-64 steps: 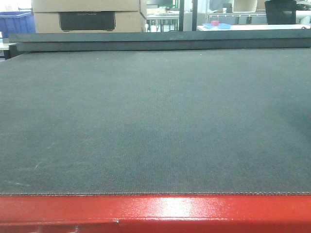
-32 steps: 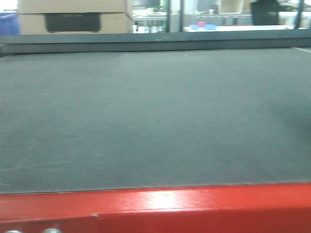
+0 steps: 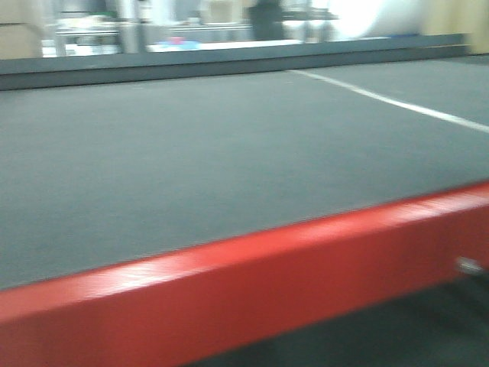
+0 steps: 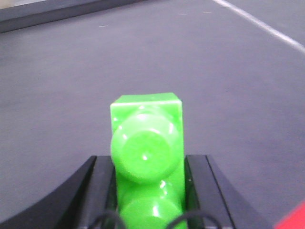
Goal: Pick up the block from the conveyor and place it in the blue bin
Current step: 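Drive the base along the conveyor toward the shelf of blue bins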
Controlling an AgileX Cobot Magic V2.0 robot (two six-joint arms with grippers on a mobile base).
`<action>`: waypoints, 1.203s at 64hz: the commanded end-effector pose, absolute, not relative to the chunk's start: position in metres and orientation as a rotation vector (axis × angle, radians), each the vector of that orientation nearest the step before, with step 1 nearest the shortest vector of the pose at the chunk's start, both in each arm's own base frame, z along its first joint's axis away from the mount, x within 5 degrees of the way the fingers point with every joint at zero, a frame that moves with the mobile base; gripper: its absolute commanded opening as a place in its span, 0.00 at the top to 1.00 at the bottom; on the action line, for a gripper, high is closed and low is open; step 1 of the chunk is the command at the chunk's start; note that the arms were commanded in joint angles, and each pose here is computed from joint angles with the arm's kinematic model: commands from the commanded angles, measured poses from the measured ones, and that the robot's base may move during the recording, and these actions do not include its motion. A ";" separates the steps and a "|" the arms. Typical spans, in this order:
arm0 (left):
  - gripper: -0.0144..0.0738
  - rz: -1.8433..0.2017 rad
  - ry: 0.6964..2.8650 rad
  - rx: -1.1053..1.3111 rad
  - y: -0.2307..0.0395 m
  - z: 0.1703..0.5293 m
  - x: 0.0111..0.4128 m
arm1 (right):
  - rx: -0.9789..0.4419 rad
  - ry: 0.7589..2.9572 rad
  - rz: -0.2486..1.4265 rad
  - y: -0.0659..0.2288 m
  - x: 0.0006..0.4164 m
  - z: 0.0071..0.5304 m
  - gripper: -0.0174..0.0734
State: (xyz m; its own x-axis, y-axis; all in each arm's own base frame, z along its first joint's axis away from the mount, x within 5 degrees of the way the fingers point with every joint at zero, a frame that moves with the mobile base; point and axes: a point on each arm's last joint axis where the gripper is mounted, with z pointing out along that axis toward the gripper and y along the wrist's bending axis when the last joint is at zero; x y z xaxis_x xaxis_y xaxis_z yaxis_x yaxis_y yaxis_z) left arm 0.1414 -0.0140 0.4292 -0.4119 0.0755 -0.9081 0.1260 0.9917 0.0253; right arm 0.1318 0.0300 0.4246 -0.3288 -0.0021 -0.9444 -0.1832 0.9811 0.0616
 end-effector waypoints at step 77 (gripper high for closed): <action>0.96 -0.068 1.961 0.137 -0.015 0.435 0.140 | -0.139 1.861 0.168 0.028 0.130 0.430 0.98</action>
State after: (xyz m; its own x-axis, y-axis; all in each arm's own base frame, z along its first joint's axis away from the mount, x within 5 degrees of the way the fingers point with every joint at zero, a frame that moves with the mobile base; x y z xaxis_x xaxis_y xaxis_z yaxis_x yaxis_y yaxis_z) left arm 0.1414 -0.0140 0.4292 -0.4119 0.0755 -0.9081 0.1260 0.9917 0.0253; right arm 0.1319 0.0300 0.4247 -0.3272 -0.0018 -0.9450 -0.1835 0.9811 0.0617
